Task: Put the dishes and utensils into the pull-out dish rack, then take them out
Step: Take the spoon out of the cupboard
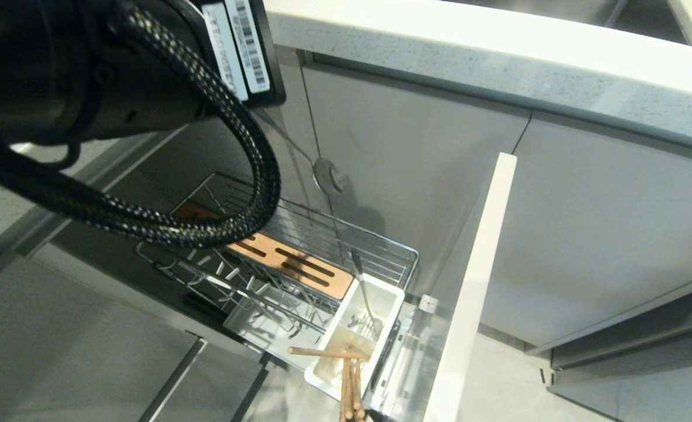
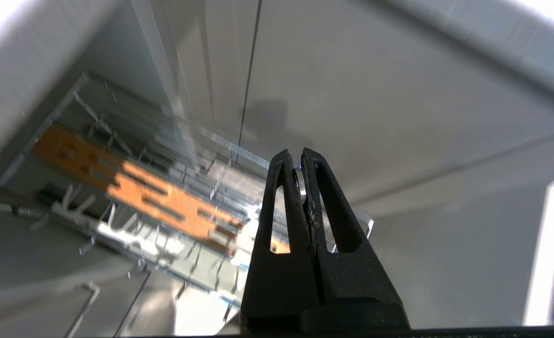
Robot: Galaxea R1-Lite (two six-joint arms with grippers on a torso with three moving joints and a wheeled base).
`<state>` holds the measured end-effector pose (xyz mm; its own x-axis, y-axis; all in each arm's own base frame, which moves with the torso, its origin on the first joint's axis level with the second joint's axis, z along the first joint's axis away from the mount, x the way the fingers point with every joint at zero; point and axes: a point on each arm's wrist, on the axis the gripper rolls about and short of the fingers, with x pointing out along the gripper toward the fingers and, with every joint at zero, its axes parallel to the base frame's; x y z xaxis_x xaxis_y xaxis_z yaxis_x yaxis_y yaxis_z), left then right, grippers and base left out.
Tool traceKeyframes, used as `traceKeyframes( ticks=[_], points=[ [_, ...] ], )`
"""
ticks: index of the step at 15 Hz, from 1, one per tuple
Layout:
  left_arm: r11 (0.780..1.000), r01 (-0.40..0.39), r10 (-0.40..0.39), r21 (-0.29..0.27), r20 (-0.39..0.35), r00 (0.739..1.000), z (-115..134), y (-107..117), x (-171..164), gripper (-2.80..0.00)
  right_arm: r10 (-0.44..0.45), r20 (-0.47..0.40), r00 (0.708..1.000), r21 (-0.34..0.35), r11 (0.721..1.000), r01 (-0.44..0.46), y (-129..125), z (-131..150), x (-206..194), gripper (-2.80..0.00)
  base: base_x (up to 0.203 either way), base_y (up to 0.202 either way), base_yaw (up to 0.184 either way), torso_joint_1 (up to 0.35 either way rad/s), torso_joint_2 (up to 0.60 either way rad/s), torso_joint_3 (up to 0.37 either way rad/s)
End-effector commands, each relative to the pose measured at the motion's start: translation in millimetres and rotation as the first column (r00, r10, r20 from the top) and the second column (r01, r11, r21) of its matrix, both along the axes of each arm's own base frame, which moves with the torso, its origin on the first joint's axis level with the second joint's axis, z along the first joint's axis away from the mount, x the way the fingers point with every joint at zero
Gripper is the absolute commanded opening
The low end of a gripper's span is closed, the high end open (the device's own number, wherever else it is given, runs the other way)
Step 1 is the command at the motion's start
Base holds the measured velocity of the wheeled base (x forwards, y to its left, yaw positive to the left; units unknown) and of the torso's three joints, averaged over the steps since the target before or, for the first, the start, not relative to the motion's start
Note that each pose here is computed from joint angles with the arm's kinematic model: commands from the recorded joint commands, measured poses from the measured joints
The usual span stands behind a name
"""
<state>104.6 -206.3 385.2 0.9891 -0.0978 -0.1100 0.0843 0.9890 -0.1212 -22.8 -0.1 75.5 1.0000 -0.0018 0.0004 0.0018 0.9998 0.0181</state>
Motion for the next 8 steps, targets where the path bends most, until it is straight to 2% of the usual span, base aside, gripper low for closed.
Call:
traceKeyframes(
  ticks=[1, 4, 6, 8],
  points=[
    [0.999, -0.008, 0.008, -0.036, 0.026, 1.0, 15, 4, -1, -2.8, 0.0, -0.002, 1.0, 0.0, 1.0, 0.0, 0, 0, 0, -2.8, 0.0, 0.0, 0.0, 0.0, 0.0, 0.0],
    [0.998, -0.008, 0.011, -0.055, 0.063, 0.998, 38, 9, -3, -2.8, 0.0, -0.002, 1.0, 0.0, 1.0, 0.0, 0, 0, 0, -2.8, 0.0, 0.0, 0.0, 0.0, 0.0, 0.0],
    [0.999, -0.033, 0.033, -0.002, 0.087, 0.996, 43, 9, -2, -2.8, 0.0, -0.002, 1.0, 0.0, 1.0, 0.0, 0, 0, 0, -2.8, 0.0, 0.0, 0.0, 0.0, 0.0, 0.0],
    [0.999, -0.047, 0.048, -0.01, 0.094, 0.994, 45, 10, -1, -2.8, 0.0, -0.002, 1.0, 0.0, 1.0, 0.0, 0, 0, 0, -2.8, 0.0, 0.0, 0.0, 0.0, 0.0, 0.0]
  ],
)
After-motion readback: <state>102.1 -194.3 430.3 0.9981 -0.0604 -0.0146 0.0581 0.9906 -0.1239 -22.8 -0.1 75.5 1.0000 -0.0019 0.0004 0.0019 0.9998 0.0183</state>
